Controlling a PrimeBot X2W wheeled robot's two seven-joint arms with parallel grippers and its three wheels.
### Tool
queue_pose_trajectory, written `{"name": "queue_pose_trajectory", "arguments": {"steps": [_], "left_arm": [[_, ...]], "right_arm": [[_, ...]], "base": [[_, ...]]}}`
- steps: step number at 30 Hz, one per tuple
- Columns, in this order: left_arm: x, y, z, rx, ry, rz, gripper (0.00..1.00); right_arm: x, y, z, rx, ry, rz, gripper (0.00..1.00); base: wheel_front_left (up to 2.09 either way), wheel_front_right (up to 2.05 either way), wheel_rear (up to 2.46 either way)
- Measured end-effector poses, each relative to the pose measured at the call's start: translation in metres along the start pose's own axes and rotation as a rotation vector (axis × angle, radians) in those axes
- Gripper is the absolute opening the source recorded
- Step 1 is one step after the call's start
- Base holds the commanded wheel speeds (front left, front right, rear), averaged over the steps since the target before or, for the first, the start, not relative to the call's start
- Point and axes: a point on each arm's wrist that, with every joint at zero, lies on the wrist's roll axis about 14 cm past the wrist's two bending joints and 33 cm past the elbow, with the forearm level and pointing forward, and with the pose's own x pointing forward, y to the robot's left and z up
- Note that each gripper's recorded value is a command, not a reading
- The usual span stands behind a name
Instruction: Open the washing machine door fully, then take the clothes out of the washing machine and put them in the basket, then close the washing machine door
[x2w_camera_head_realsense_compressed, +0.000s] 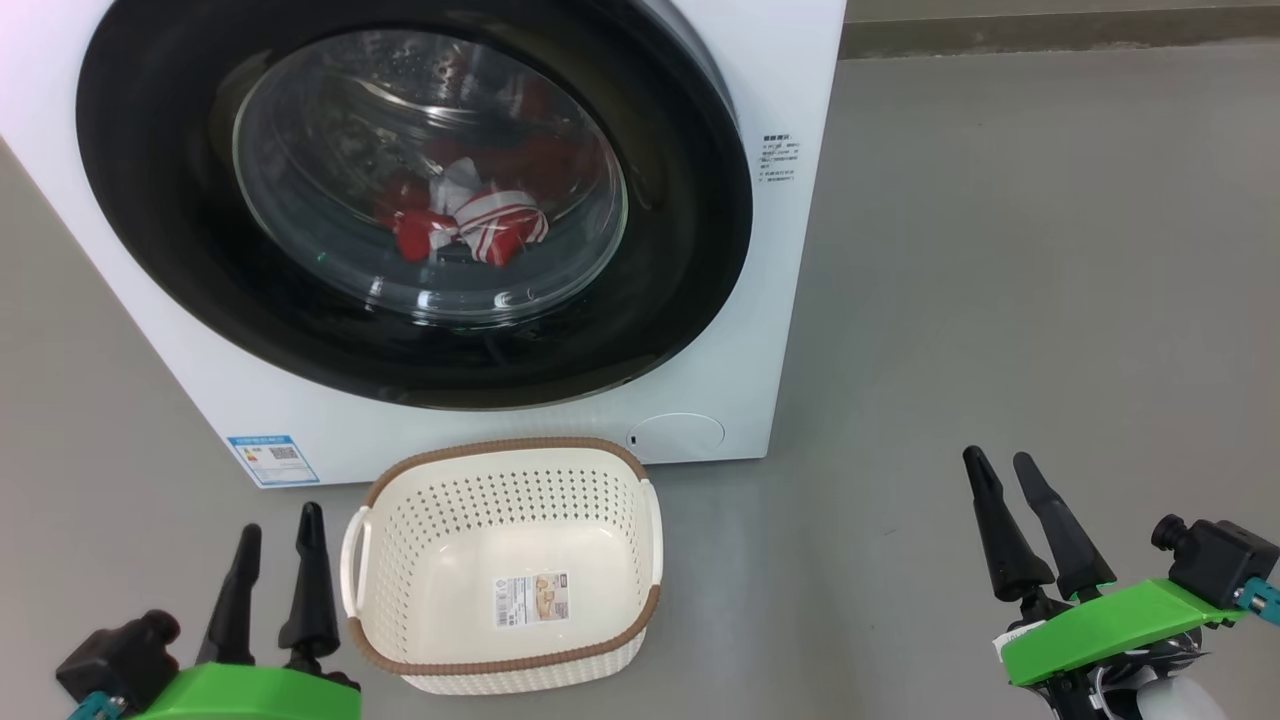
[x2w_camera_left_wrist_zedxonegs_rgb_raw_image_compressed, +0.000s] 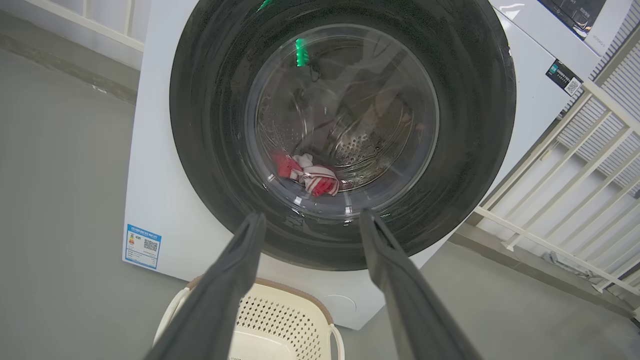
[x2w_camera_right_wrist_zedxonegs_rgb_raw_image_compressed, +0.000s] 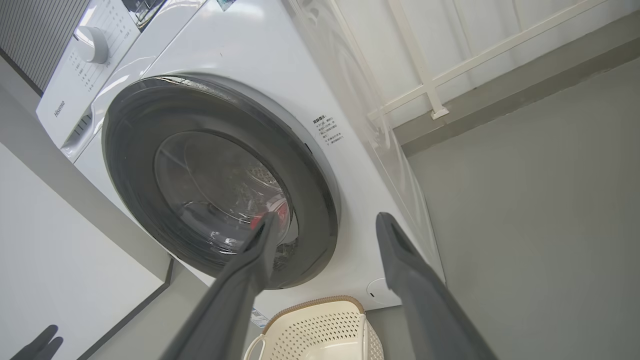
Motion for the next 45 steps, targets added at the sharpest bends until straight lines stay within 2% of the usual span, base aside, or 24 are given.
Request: {"name": "queue_pose_trajectory", "arguments": {"steps": [13,30,45], "left_arm": [[0.004,-0.010,0.004,0.191,-0.023,-0.050,1.00],[0.005,-0.023,0.008,0.372,-0.062,-0.110,1.00],[0.007,-0.026,0.011,0.378,-0.072,-0.116,1.00]], "right_arm": [[0.001,0.008,0.006,-0.169,-0.026,0.043,1.00],[0.007,0.028,0.014,-0.358,-0.073,0.132,1.00],[0.007,0.027,0.014,-0.362,-0.070,0.133,1.00]], "base": [[0.00,0.00,0.00],[0.00,0.00,0.00],[0.00,0.00,0.00]]}}
